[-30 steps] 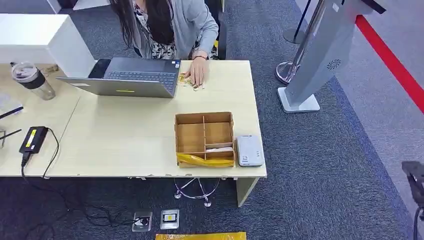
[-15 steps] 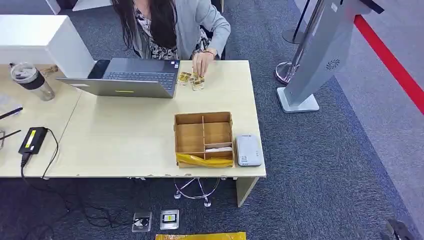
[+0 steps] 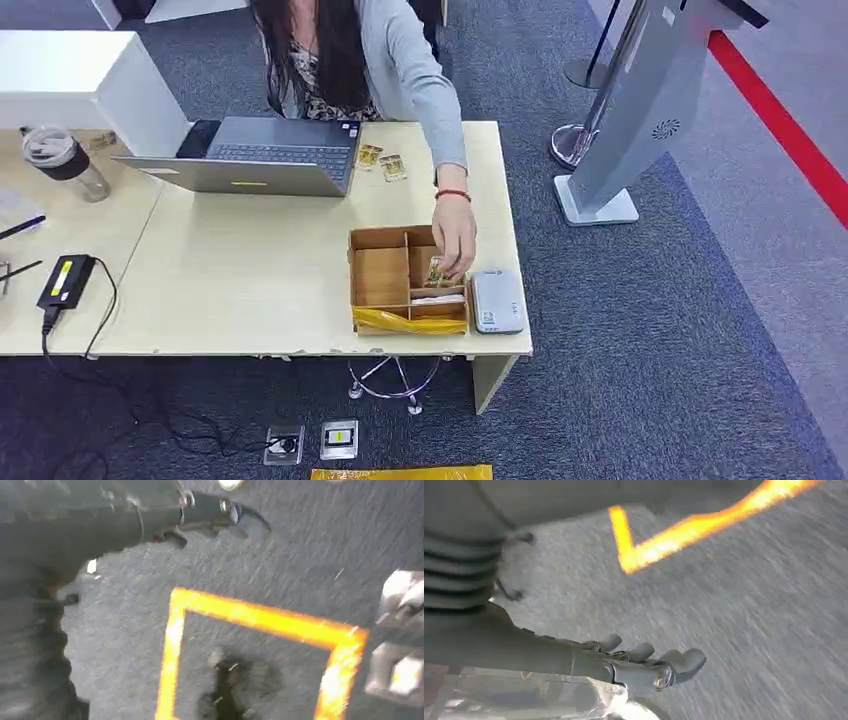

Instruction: Pass the card to the sensor for recognition and then transmit it.

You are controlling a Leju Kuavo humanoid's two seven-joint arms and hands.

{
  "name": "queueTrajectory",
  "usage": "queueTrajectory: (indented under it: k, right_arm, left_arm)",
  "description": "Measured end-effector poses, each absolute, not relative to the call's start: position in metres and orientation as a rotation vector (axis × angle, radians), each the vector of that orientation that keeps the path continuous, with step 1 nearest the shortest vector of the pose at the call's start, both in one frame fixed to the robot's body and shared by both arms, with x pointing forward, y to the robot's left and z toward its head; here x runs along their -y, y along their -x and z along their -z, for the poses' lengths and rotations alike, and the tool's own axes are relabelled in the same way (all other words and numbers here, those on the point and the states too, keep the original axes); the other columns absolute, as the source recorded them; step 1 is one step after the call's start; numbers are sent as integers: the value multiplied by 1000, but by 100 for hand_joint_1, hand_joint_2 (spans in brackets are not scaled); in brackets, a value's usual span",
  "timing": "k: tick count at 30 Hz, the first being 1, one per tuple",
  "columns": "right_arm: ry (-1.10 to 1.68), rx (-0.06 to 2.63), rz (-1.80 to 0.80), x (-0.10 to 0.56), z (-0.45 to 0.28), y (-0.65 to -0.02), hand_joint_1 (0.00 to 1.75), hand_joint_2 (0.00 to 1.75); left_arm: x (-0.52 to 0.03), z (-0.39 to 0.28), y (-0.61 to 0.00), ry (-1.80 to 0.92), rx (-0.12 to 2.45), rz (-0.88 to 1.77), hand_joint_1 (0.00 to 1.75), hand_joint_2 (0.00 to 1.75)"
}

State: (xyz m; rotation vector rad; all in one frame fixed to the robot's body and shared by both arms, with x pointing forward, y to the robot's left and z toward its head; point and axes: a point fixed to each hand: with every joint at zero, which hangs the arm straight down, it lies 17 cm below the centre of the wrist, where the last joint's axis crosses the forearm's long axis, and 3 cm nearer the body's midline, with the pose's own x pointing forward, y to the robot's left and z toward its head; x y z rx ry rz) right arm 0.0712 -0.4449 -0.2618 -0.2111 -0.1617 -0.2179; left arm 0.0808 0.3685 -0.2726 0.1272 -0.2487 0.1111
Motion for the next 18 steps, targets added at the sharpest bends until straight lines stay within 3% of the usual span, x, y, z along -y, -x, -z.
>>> queueTrajectory:
  k: [9, 18]
  right_arm:
    - [95, 172, 126, 340, 279, -40, 0, 0]
    - [56, 193, 83, 304, 280, -34, 0, 0]
  left_arm:
    - [-296, 280, -45, -39, 218, 42, 0, 0]
    - [-272, 279, -35, -11, 215, 96, 0, 0]
